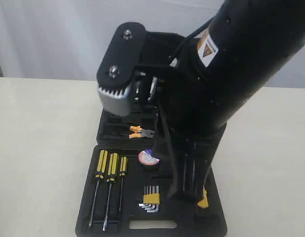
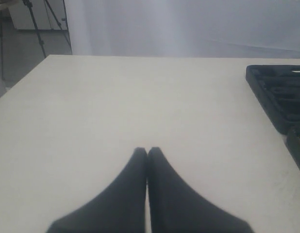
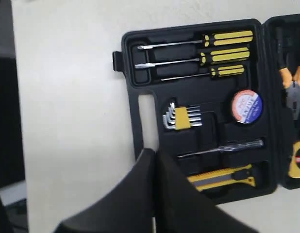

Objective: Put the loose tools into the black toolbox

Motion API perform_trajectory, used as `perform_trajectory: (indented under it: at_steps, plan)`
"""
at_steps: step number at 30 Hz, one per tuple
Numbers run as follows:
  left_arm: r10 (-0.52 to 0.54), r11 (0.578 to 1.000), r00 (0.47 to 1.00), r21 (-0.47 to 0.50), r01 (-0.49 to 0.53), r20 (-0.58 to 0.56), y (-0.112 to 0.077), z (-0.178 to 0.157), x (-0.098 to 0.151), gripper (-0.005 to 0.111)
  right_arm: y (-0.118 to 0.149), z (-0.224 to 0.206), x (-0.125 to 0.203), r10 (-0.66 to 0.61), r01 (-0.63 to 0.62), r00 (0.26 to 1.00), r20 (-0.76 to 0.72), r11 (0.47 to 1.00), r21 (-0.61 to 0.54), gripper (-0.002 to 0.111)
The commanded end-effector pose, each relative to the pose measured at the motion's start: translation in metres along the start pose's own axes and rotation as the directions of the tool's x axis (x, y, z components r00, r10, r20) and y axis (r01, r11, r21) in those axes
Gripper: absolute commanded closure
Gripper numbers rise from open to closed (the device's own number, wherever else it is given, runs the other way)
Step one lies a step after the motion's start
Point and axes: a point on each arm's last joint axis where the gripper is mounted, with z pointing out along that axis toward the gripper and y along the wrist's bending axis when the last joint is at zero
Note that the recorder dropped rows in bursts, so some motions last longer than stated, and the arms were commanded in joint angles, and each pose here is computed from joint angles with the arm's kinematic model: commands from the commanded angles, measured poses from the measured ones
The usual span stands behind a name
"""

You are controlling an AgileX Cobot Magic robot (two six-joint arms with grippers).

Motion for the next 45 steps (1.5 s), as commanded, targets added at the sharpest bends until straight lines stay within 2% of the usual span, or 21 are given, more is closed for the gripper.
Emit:
perform_trajectory:
  at_steps: [1, 9, 15, 20, 26, 30, 35, 38, 42, 45]
  plan:
    - [-0.010, 1.000, 1.000, 0.008, 0.010, 0.009, -0.001, 0.000, 0.000, 0.107, 0.014, -0.002, -0.008, -0.134, 0.134, 0.991, -0.021, 0.990, 0.044, 0.109]
    - [-0.010, 1.000, 1.000, 0.008, 0.010, 0.009, -0.001, 0.000, 0.000, 0.107, 0.040, 0.012, -0.024, -0.224, 0.224, 0.974, -0.033, 0.975, -0.004, 0.109]
    - [-0.010, 1.000, 1.000, 0.008, 0.010, 0.009, -0.001, 0.000, 0.000, 0.107, 0.050, 0.025, -0.032, 0.026, -0.028, 0.998, -0.057, 0.999, -0.038, 0.109]
    - [-0.010, 1.000, 1.000, 0.008, 0.010, 0.009, -0.001, 0.000, 0.000, 0.107, 0.049, 0.027, -0.032, 0.231, -0.233, 0.971, -0.062, 0.972, -0.022, 0.109]
    - [-0.010, 1.000, 1.000, 0.008, 0.010, 0.009, -0.001, 0.000, 0.000, 0.107, 0.041, 0.026, -0.039, 0.220, -0.221, 0.975, 0.029, 0.973, 0.069, 0.109]
    - [-0.010, 1.000, 1.000, 0.008, 0.010, 0.009, -0.001, 0.000, 0.000, 0.107, 0.042, 0.024, -0.044, 0.117, -0.123, 0.992, 0.042, 0.974, 0.192, 0.109]
    - [-0.010, 1.000, 1.000, 0.008, 0.010, 0.009, -0.001, 0.000, 0.000, 0.107, 0.044, 0.026, -0.045, 0.031, -0.071, 0.992, 0.124, 0.939, 0.337, 0.109]
    - [-0.010, 1.000, 1.000, 0.008, 0.010, 0.009, -0.001, 0.000, 0.000, 0.107, 0.052, 0.031, -0.035, 0.002, -0.050, 0.990, 0.138, 0.935, 0.351, 0.109]
    - [-0.010, 1.000, 1.000, 0.008, 0.010, 0.009, -0.001, 0.000, 0.000, 0.107, 0.064, 0.048, -0.006, 0.022, -0.067, 0.991, 0.129, 0.933, 0.354, 0.109]
    - [-0.010, 1.000, 1.000, 0.008, 0.010, 0.009, -0.001, 0.000, 0.000, 0.107, 0.077, 0.074, 0.018, -0.021, -0.018, 0.996, 0.090, 0.910, 0.415, 0.109]
